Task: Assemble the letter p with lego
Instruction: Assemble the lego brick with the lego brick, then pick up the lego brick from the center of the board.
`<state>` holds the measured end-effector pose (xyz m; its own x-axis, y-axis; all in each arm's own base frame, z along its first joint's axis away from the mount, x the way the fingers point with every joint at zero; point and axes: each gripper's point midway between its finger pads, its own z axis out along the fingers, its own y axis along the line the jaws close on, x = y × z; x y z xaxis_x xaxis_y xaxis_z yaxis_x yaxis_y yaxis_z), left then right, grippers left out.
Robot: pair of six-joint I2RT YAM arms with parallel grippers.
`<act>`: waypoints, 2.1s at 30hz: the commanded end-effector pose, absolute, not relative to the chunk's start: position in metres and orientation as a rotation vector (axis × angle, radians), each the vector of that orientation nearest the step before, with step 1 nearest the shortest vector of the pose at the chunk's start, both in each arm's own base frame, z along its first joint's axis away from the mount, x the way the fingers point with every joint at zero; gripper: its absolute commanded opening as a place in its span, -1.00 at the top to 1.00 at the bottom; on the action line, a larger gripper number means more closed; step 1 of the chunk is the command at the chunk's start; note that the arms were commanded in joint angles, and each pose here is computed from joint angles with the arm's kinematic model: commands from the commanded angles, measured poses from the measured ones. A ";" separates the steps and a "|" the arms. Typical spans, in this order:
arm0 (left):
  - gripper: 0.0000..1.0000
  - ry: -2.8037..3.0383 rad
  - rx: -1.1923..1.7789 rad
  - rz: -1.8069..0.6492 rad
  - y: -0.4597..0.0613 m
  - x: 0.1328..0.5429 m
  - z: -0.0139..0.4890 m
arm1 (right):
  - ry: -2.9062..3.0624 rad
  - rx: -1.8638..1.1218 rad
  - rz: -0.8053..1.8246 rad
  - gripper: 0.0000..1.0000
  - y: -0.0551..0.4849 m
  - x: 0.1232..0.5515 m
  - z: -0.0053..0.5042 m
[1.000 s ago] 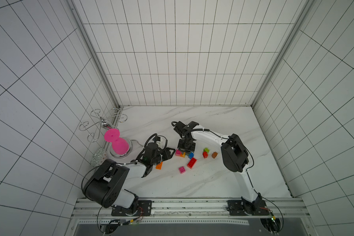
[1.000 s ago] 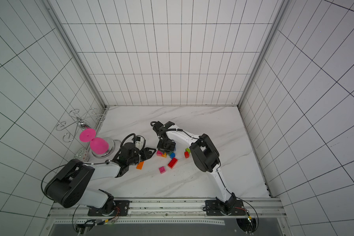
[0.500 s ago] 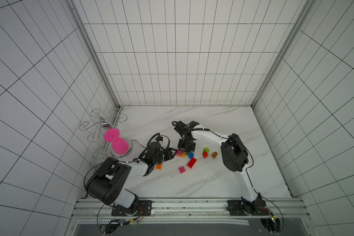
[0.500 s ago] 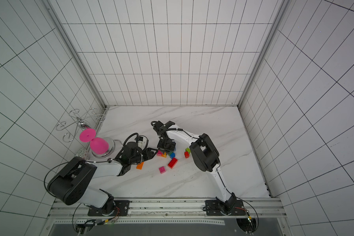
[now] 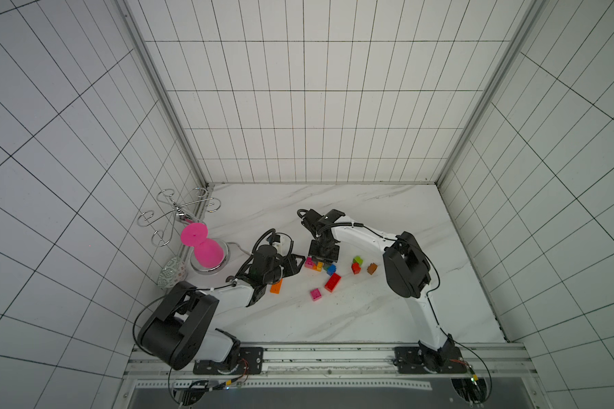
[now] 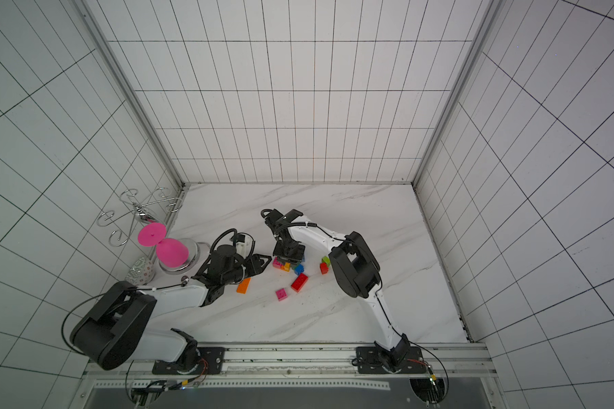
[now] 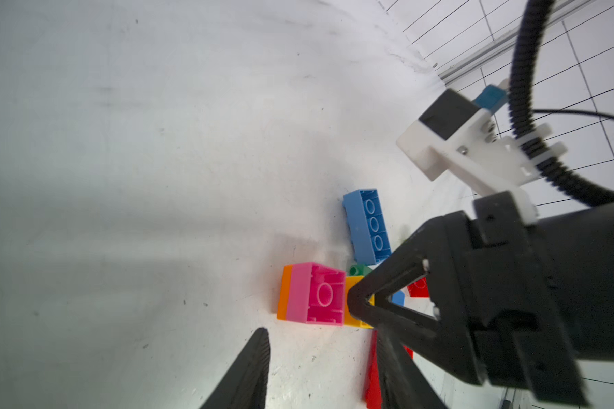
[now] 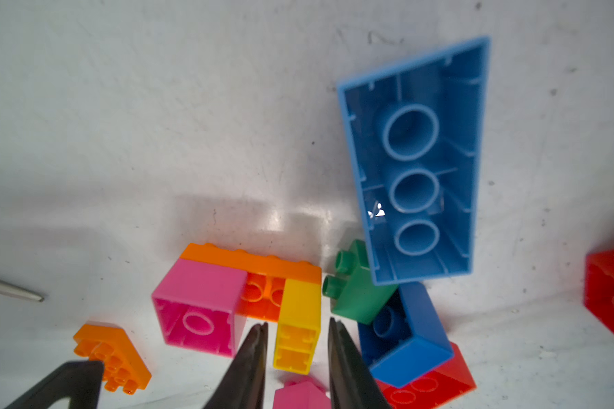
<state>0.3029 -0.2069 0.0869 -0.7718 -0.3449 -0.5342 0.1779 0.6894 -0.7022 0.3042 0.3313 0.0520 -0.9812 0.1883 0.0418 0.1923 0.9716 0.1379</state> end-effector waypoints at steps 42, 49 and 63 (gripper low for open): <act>-0.95 1.931 -0.173 -0.765 -0.153 0.300 0.161 | -3.446 0.548 -0.408 -0.84 0.269 0.329 0.111; -0.95 2.022 -0.189 -0.791 -0.158 0.311 0.140 | -3.375 0.519 -0.362 -0.43 0.284 0.349 0.073; -0.95 2.011 -0.186 -0.824 -0.159 0.310 0.146 | -3.357 0.482 -0.226 0.17 0.290 0.371 0.041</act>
